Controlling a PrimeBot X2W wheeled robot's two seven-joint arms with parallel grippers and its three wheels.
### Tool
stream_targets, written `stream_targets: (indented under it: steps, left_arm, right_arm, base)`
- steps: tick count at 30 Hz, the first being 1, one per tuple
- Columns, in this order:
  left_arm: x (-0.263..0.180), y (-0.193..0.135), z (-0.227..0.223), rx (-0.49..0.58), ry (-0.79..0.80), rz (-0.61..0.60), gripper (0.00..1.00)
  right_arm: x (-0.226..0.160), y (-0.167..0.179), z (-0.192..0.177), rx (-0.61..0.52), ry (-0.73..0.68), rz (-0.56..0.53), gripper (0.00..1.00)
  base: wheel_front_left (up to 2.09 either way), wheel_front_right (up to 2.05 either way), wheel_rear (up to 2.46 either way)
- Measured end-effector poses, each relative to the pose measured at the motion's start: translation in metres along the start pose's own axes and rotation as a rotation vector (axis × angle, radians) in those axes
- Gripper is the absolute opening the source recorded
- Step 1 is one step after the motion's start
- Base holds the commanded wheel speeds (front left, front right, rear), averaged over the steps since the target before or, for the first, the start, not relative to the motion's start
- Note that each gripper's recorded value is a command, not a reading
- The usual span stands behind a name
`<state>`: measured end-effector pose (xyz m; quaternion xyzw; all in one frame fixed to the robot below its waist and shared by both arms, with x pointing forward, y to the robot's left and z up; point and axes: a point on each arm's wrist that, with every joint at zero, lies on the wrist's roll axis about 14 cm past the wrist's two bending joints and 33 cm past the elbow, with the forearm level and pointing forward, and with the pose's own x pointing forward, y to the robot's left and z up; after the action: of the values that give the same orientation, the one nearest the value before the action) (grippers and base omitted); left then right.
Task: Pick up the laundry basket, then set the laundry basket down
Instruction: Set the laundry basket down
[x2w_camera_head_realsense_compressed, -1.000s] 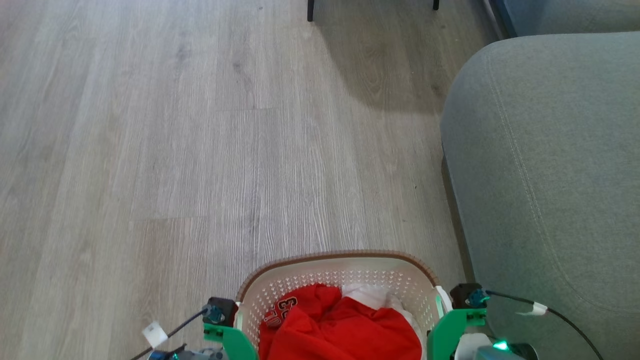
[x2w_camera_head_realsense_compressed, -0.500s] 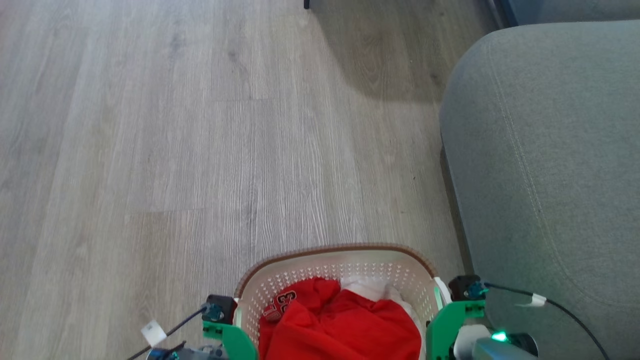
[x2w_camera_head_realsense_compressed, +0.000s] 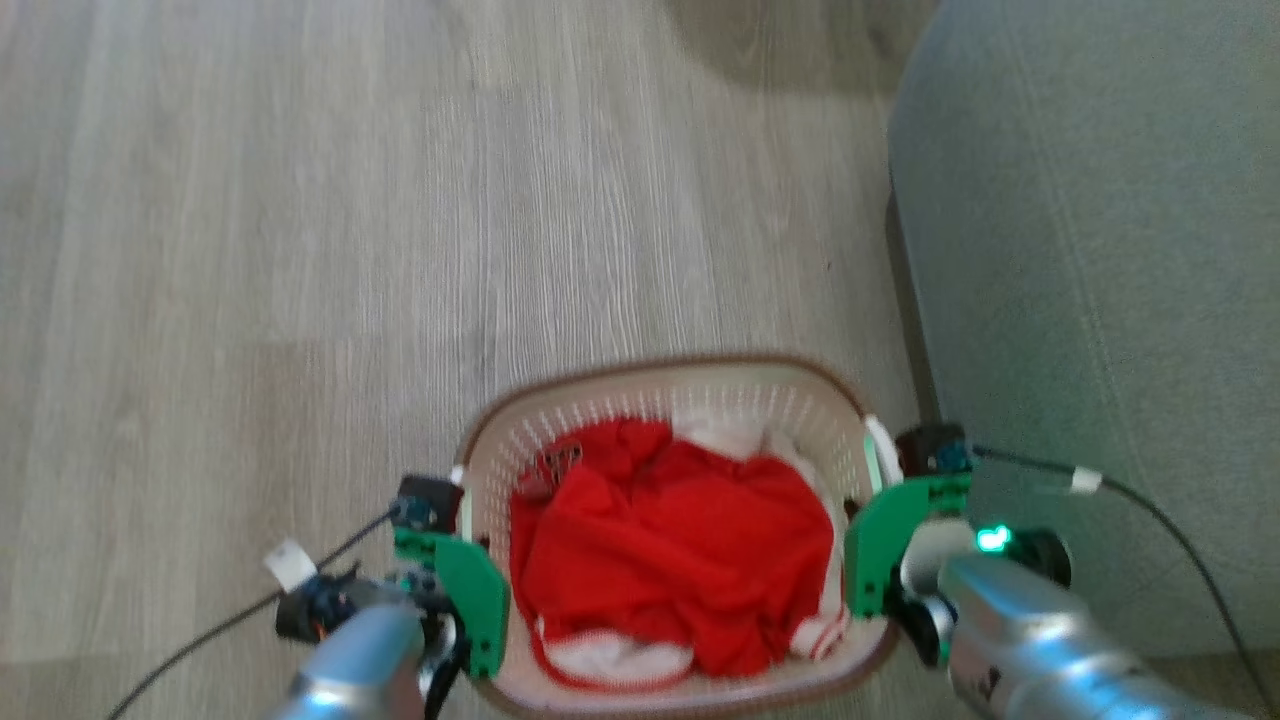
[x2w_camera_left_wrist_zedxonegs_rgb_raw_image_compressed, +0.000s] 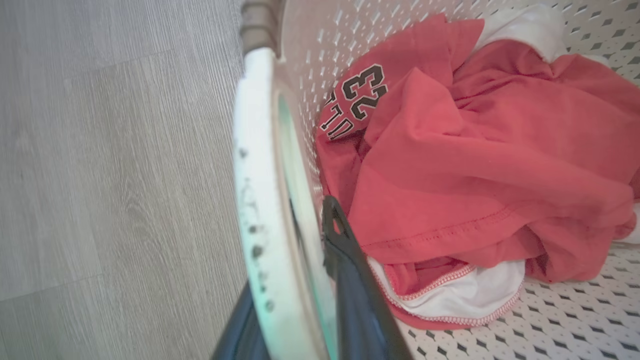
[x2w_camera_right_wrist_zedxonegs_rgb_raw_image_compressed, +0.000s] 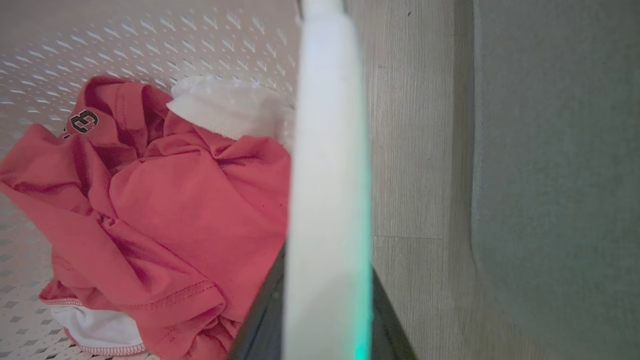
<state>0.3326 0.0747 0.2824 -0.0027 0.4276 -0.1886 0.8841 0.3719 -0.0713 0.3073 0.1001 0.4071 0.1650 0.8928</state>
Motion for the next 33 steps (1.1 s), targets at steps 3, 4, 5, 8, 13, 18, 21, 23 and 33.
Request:
stream_targets:
  steps: [3, 4, 5, 8, 13, 18, 21, 23, 33]
  left_arm:
    - [0.013, 0.006, 0.010, 0.009, -0.009, 0.001, 0.00]
    - [0.018, 0.007, 0.013, 0.015, -0.006, 0.001, 0.00]
    - [0.023, 0.009, 0.016, 0.023, -0.004, -0.002, 0.00]
    - [0.039, 0.015, 0.026, 0.027, -0.010, -0.005, 0.00]
    - [0.070, 0.027, 0.042, 0.032, -0.022, -0.003, 0.00]
    - [0.100, 0.038, 0.046, 0.028, -0.013, -0.006, 0.00]
    - [0.116, 0.046, 0.043, 0.019, -0.002, 0.001, 0.00]
    - [0.127, 0.051, 0.041, 0.013, 0.007, 0.006, 0.00]
    - [0.161, 0.065, 0.012, -0.004, 0.065, 0.012, 0.00]
  right_arm:
    - [0.013, -0.006, 0.012, -0.005, -0.011, -0.003, 0.00]
    - [0.018, -0.008, 0.016, -0.005, -0.014, -0.004, 0.00]
    - [0.023, -0.010, 0.019, -0.004, -0.014, -0.006, 0.00]
    - [0.040, -0.018, 0.028, 0.000, -0.021, -0.012, 0.00]
    - [0.071, -0.029, 0.042, 0.002, -0.027, -0.015, 0.00]
    - [0.103, -0.041, 0.044, 0.000, -0.014, -0.016, 0.00]
    - [0.123, -0.046, 0.042, -0.007, -0.004, -0.010, 0.00]
    - [0.135, -0.050, 0.040, -0.007, 0.004, -0.009, 0.00]
    - [0.176, -0.066, 0.004, 0.011, 0.074, -0.009, 0.00]
  base:
    - [0.00, 0.00, 0.00]
    - [0.00, 0.00, 0.00]
    - [0.00, 0.00, 0.00]
    - [0.00, 0.00, 0.00]
    - [0.00, 0.00, 0.00]
    - [0.00, 0.00, 0.00]
    - [0.00, 0.00, 0.00]
    - [0.00, 0.00, 0.00]
    - [0.00, 0.00, 0.00]
